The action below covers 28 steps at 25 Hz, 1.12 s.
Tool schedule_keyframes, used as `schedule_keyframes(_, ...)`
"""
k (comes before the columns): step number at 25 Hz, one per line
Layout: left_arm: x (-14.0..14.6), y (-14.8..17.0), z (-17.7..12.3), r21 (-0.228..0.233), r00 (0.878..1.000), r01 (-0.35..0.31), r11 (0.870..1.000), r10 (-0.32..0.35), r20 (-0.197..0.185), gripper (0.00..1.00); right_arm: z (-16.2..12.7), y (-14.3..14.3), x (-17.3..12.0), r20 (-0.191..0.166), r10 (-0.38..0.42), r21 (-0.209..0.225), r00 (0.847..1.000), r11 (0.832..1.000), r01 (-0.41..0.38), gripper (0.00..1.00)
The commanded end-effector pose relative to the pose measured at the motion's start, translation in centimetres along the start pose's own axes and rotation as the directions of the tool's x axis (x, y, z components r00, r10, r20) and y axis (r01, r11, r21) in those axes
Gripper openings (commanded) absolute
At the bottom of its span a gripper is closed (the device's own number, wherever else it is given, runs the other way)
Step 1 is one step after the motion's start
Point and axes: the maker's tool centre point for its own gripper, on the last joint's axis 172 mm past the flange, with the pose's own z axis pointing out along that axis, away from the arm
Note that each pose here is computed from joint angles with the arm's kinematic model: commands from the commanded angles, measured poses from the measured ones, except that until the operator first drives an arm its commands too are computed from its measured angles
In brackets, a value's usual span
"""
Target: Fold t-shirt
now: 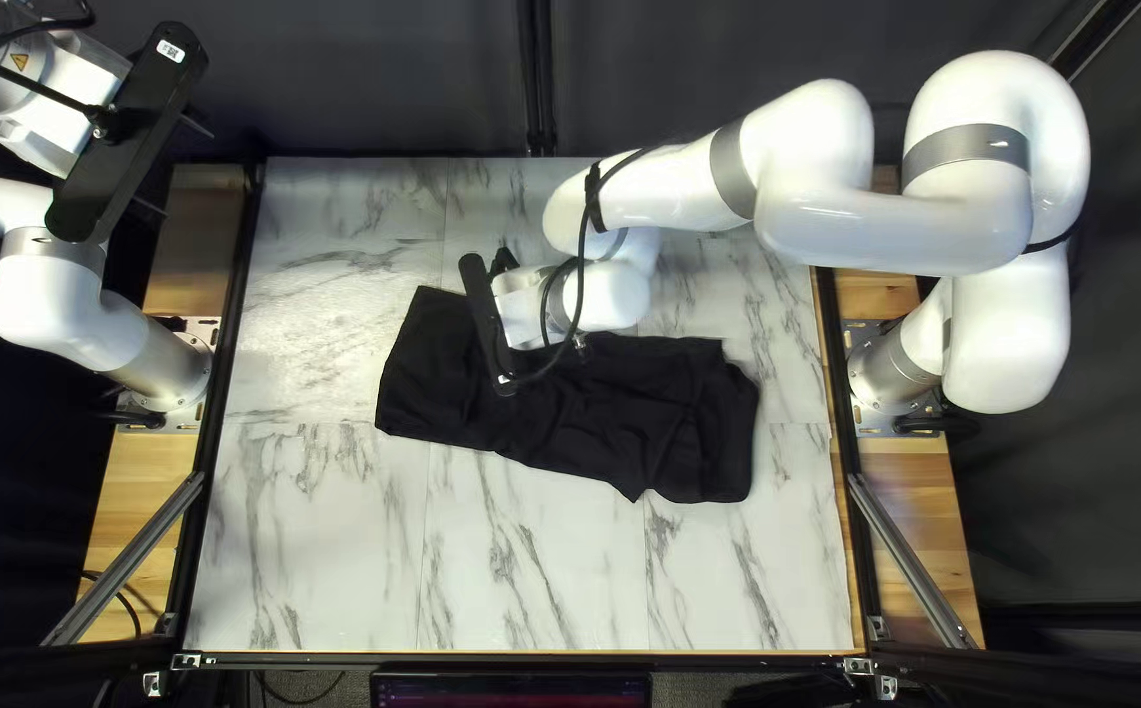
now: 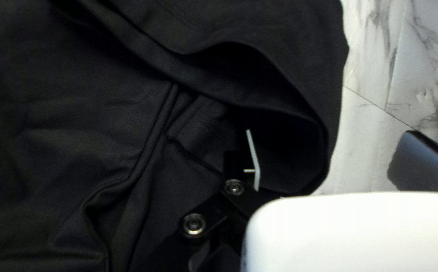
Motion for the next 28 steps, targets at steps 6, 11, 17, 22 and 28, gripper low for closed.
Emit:
schedule_keyframes(6, 0.0, 0.0, 0.0, 0.0, 1.0, 0.0, 1.0, 0.0, 0.0, 1.0, -0.5, -1.4, -1.1, 0.003, -0.004, 0.002, 1.0, 1.0, 0.004, 0.0)
schedule_keyframes(11, 0.0, 0.0, 0.0, 0.0, 1.0, 0.0, 1.0, 0.0, 0.0, 1.0, -1.2, -2.1, -0.8, -0.002, 0.003, 0.005, 1.0, 1.0, -0.003, 0.0)
schedule_keyframes(17, 0.0, 0.0, 0.0, 0.0, 1.0, 0.0, 1.0, 0.0, 0.0, 1.0, -2.3, -2.8, 0.3, 0.004, -0.001, -0.007, 1.0, 1.0, 0.001, 1.0)
schedule_keyframes(22, 0.0, 0.0, 0.0, 0.0, 1.0, 0.0, 1.0, 0.0, 0.0, 1.0, -4.2, -1.9, 0.6, 0.008, -0.025, 0.001, 1.0, 1.0, 0.025, 1.0)
schedule_keyframes(28, 0.0, 0.0, 0.0, 0.0, 1.0, 0.0, 1.0, 0.0, 0.0, 1.0, -5.9, -3.6, 3.5, -0.09, -0.205, 0.089, 0.975, 0.973, 0.213, 1.0)
